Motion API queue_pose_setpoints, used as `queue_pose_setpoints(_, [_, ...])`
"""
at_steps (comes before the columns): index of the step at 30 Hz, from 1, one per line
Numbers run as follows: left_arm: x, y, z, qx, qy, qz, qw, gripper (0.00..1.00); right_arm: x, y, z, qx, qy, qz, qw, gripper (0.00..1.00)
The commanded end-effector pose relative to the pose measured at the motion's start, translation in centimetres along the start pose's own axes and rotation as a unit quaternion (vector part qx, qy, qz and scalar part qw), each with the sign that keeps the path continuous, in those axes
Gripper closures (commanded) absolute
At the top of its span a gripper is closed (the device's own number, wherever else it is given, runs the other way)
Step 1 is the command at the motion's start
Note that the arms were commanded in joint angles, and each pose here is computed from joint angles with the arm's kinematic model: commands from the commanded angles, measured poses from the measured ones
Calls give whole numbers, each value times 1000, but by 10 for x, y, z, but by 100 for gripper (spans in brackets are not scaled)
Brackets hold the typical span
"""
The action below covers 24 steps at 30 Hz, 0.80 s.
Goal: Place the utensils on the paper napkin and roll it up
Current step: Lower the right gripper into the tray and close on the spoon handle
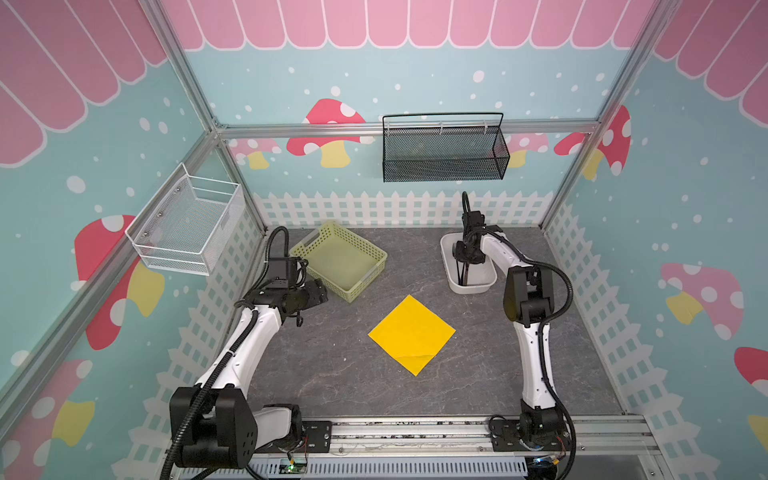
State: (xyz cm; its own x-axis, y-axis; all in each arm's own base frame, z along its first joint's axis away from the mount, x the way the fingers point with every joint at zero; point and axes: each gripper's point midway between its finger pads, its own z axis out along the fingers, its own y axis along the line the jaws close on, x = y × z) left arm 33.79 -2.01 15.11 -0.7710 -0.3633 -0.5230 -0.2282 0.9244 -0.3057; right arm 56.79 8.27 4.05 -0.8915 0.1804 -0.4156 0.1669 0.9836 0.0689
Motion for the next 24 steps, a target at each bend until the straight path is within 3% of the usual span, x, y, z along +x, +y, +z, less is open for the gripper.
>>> queue_pose_setpoints(1, [-6,1,-6,-3,-6,-3,1000,17,1,-6,6,6,9,12,1000,84])
queue_pose_setpoints(24, [-6,2,-3,-2,-1,-7,1000,17,11,-7,23,9,25,11,1000,85])
